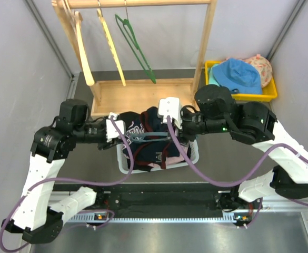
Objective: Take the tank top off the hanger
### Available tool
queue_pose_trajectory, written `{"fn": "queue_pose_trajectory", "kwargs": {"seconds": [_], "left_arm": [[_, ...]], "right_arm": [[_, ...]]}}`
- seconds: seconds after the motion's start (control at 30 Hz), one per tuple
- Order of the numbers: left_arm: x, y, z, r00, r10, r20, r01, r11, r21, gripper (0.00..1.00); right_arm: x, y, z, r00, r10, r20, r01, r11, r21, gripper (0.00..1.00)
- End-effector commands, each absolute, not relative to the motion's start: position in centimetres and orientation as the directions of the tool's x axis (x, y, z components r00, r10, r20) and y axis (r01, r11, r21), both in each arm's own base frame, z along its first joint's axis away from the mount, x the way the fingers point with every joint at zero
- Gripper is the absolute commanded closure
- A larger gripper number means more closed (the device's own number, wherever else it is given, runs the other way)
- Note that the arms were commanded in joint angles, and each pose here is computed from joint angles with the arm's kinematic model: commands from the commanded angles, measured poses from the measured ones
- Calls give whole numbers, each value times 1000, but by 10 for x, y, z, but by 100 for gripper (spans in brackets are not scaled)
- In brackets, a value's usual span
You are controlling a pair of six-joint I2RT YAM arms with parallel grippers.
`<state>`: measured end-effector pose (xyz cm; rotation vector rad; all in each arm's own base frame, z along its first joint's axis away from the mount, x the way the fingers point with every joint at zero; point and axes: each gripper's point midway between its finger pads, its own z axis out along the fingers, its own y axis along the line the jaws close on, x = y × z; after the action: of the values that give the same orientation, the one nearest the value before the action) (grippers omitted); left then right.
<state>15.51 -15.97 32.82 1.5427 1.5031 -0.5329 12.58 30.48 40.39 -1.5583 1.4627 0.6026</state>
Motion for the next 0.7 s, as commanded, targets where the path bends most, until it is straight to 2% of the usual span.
{"fn": "queue_pose_trajectory", "kwargs": {"seconds": [0.0, 0.03, 0.13, 0.17, 0.2, 0.23, 0.37, 0.67], "left_arm": [[153, -166, 352, 206, 501, -840, 936, 150, 319, 55], [151, -167, 354, 213, 497, -841, 934, 148, 324, 46], [153, -166, 356, 221, 497, -839, 929, 154, 336, 40], [153, -166, 356, 220, 497, -839, 929, 156, 337, 28], [154, -166, 356, 222, 497, -839, 927, 158, 339, 4], [153, -166, 358, 227, 494, -839, 925, 161, 345, 1], [155, -166, 358, 222, 488, -844, 925, 169, 341, 1], [157, -165, 356, 213, 496, -842, 923, 180, 340, 1]], "right_arm": [[131, 291, 392, 97, -573, -814, -952, 186, -244, 100], [131, 289, 391, 88, -569, -818, -952, 195, -238, 100], [129, 281, 405, 73, -504, -860, -943, 247, -224, 100], [131, 278, 408, 44, -489, -871, -934, 290, -210, 100], [133, 275, 411, 33, -477, -878, -926, 316, -206, 100], [131, 263, 416, 17, -454, -891, -917, 347, -194, 100], [135, 248, 421, -46, -425, -904, -883, 440, -162, 100], [115, 218, 450, -60, -263, -963, -881, 467, -73, 100]]}}
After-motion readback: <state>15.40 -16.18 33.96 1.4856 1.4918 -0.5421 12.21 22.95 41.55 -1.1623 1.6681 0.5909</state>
